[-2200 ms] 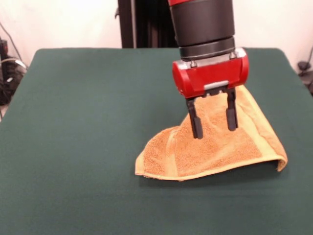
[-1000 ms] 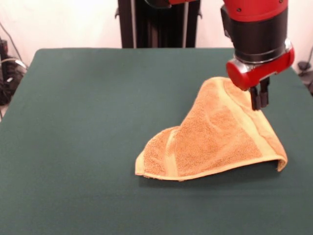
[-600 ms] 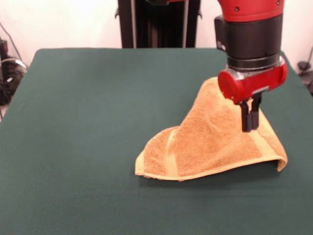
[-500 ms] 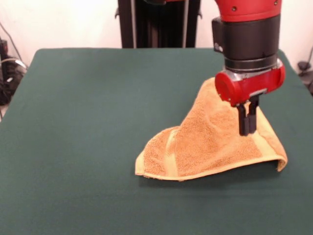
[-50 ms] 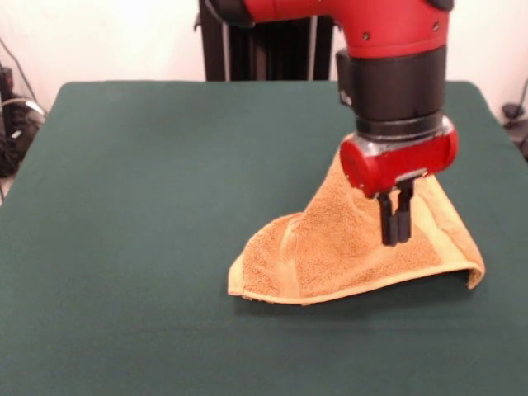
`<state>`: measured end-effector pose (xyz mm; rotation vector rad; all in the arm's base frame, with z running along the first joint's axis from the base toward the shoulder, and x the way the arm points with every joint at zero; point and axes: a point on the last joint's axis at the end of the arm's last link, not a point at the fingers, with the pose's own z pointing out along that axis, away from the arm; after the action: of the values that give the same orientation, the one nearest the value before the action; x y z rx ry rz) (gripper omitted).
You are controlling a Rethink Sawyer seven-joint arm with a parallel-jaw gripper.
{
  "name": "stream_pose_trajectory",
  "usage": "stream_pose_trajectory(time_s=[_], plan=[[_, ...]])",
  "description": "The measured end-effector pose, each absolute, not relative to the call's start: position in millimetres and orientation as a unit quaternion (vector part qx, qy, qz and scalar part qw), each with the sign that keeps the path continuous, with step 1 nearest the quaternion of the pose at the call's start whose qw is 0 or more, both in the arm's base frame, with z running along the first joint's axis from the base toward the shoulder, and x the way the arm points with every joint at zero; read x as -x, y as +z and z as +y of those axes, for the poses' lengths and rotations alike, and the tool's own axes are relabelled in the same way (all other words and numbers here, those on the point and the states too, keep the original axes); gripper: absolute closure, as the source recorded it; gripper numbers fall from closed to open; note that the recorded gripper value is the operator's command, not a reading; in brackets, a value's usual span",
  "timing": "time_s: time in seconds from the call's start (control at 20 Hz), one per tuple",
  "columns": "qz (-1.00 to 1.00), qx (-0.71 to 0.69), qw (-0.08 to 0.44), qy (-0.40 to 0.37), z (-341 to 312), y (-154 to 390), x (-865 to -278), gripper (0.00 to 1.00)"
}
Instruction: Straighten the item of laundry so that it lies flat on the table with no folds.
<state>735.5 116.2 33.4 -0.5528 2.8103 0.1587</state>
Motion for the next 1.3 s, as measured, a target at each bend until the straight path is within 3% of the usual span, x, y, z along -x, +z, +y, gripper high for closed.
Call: stream_pose_trajectory(time_s=[0.4,0.65,1.3], plan=[[0.978,0.184,0.036,0.095,122,-25,-709,1.0],[0.977,0.183,0.005,0.106,124,-46,-695,1.0],[0.978,0.173,0.003,0.113,113,-48,-705,1.0]])
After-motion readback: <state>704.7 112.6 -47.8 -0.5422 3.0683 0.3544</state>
